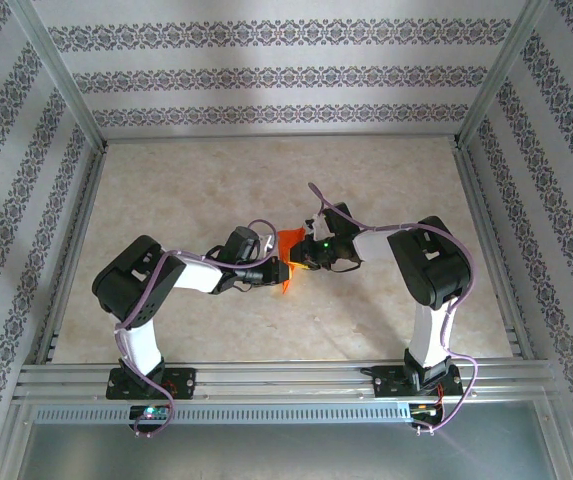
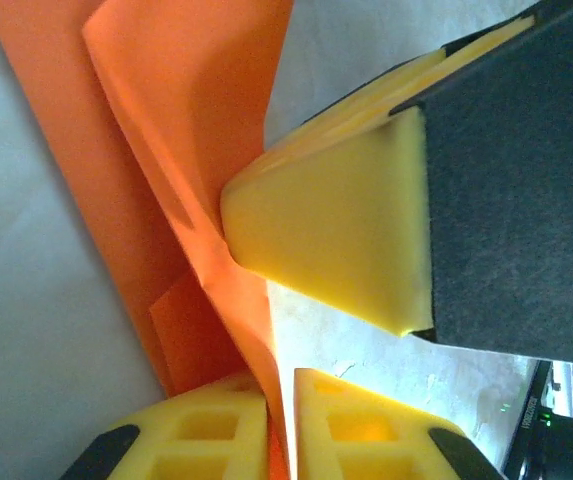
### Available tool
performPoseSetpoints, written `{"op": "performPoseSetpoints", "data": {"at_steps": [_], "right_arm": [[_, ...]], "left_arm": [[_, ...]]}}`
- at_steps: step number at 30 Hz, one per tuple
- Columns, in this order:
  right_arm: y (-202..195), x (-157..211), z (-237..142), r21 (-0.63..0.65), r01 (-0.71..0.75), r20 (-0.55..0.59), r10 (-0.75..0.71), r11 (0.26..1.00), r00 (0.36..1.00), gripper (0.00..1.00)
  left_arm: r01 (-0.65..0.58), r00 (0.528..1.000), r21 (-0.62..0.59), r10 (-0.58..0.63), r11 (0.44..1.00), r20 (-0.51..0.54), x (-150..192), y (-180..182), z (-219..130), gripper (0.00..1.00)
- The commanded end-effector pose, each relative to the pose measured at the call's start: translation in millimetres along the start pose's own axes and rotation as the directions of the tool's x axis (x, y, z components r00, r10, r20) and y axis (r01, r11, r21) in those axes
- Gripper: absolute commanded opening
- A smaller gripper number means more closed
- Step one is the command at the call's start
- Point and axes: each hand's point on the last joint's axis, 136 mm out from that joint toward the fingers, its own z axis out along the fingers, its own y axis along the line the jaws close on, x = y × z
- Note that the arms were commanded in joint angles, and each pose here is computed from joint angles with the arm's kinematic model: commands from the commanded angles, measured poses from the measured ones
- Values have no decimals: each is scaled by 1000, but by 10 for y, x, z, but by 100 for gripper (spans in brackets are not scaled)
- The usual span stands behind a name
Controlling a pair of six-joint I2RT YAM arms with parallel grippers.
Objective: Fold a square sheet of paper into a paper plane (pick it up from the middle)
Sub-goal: Fold the wing for the fifth time at the center of the table.
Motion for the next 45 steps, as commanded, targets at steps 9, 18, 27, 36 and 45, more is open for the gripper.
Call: {"op": "performPoseSetpoints", "data": {"at_steps": [9, 18, 27, 36, 45], "right_arm": [[-369, 123, 152, 152, -65, -19, 69, 986, 997, 19], [-367, 131, 165, 153, -67, -25, 72, 986, 997, 19], [-371, 133, 169, 154, -72, -26, 77, 986, 997, 19], [-382, 147, 170, 155, -74, -29, 79, 985, 996, 19], [-395, 157, 172, 158, -79, -30, 85, 984, 996, 19]], "left_arm": [[205, 978, -164, -208, 965, -6, 238, 358, -215, 18], [208, 977, -81, -210, 975, -25, 233, 120, -183, 24], [216, 975, -48, -218, 975, -36, 245, 24, -160, 21], [206, 978, -33, -207, 978, -24, 207, -76, -204, 23], [211, 976, -71, -215, 975, -44, 271, -56, -143, 18]]}}
